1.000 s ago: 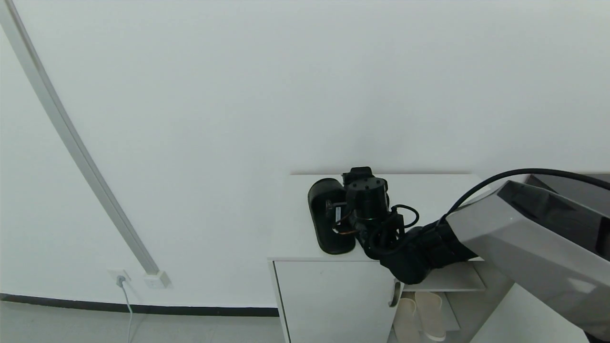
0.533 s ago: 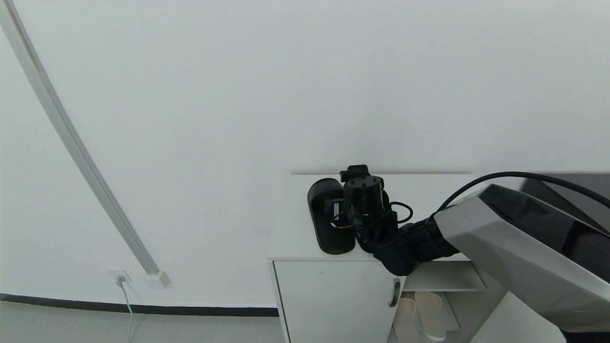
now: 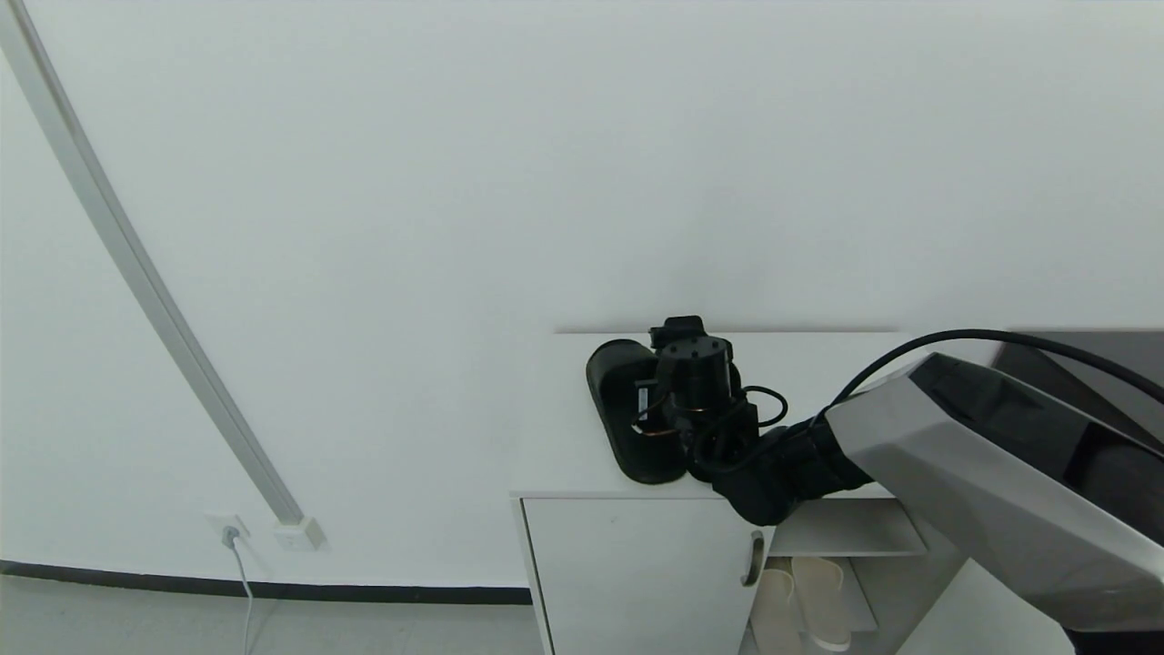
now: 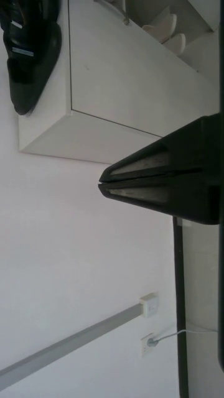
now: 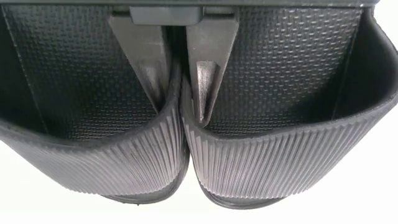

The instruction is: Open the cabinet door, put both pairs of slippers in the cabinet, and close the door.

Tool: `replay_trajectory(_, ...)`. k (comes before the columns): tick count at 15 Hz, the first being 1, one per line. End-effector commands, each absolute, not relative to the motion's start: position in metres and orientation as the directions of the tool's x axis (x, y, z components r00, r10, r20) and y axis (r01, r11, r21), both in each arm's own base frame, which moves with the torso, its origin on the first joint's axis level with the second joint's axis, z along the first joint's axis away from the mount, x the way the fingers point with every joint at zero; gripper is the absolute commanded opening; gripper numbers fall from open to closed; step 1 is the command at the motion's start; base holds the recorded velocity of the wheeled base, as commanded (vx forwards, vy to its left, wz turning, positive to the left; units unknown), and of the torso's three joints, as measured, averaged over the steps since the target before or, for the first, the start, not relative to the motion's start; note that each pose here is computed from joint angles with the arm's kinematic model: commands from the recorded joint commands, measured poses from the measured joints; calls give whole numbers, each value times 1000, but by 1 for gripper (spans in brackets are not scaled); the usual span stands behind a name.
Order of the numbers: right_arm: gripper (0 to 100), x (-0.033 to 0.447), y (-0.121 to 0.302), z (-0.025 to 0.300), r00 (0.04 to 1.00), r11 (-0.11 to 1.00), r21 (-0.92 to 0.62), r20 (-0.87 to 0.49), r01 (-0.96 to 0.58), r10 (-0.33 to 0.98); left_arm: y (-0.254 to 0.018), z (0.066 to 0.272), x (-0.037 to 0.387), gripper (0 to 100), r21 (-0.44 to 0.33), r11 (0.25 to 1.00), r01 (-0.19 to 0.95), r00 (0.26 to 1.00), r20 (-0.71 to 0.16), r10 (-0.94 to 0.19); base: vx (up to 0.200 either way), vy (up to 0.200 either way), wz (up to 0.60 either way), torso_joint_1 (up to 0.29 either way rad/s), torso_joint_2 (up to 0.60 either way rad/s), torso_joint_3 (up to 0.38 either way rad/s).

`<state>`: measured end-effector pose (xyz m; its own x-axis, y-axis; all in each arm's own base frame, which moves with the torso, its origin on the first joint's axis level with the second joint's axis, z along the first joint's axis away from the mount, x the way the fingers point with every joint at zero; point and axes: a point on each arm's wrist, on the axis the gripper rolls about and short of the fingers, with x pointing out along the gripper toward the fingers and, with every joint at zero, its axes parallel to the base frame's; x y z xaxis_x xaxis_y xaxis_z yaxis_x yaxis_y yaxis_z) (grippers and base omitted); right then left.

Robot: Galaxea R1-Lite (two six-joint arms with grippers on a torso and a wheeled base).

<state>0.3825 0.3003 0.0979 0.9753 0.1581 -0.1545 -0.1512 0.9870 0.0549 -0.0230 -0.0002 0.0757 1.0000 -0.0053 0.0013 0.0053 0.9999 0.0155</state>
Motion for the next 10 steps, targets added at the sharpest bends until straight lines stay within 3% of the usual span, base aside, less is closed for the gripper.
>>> replay_trajectory(1,0,380,299,105,976,986,63,-144,-153,160,0,76,-23,0,15,1000,5,1000,0,-5,0,0,0,0,0,0)
replay_trajectory(6,0,330,286,126,967,977,63,-143,-202,210,0,76,-23,0,12,1000,2,1000,0,-2,0,0,0,0,0,0)
replay_trajectory(10,0,262,245,139,937,955,51,-184,-293,297,0,76,-23,0,12,1000,3,1000,0,-3,0,0,0,0,0,0)
